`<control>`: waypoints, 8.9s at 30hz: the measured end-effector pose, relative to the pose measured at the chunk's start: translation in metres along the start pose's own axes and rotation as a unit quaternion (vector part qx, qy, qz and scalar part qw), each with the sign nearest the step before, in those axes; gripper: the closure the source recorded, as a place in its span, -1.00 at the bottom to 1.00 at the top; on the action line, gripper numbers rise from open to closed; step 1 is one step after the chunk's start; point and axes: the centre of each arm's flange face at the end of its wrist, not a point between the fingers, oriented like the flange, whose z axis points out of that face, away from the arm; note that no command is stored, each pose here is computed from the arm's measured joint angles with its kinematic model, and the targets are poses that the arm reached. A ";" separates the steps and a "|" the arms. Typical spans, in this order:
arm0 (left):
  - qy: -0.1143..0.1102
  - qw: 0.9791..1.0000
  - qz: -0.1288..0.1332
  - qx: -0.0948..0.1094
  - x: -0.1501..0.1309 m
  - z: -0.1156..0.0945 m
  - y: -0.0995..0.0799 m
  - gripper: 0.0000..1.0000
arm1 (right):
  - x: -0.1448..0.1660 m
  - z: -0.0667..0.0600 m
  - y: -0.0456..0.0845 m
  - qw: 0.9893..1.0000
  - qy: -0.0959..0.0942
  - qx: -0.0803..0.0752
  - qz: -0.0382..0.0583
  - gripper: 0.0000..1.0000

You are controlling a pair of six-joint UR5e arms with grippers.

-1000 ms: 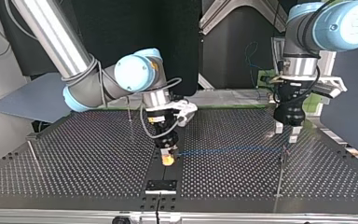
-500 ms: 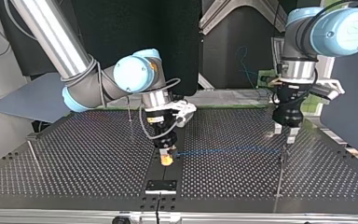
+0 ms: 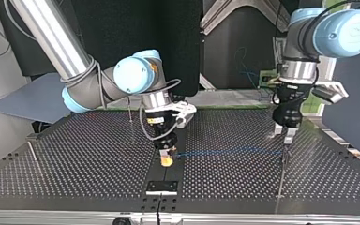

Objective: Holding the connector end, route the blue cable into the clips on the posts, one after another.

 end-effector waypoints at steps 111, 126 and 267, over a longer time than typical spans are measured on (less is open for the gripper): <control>-0.005 0.991 0.090 -0.098 0.023 0.096 -0.091 -1.00 | -0.008 0.004 0.013 1.000 -0.009 -0.003 -0.004 1.00; -0.039 0.987 0.080 -0.135 0.002 0.089 -0.092 1.00 | -0.008 0.004 0.013 1.000 -0.010 -0.003 -0.004 1.00; 0.172 0.973 0.147 0.054 0.336 0.052 -0.261 1.00 | -0.296 -0.151 0.188 0.974 -0.183 -0.128 -0.046 1.00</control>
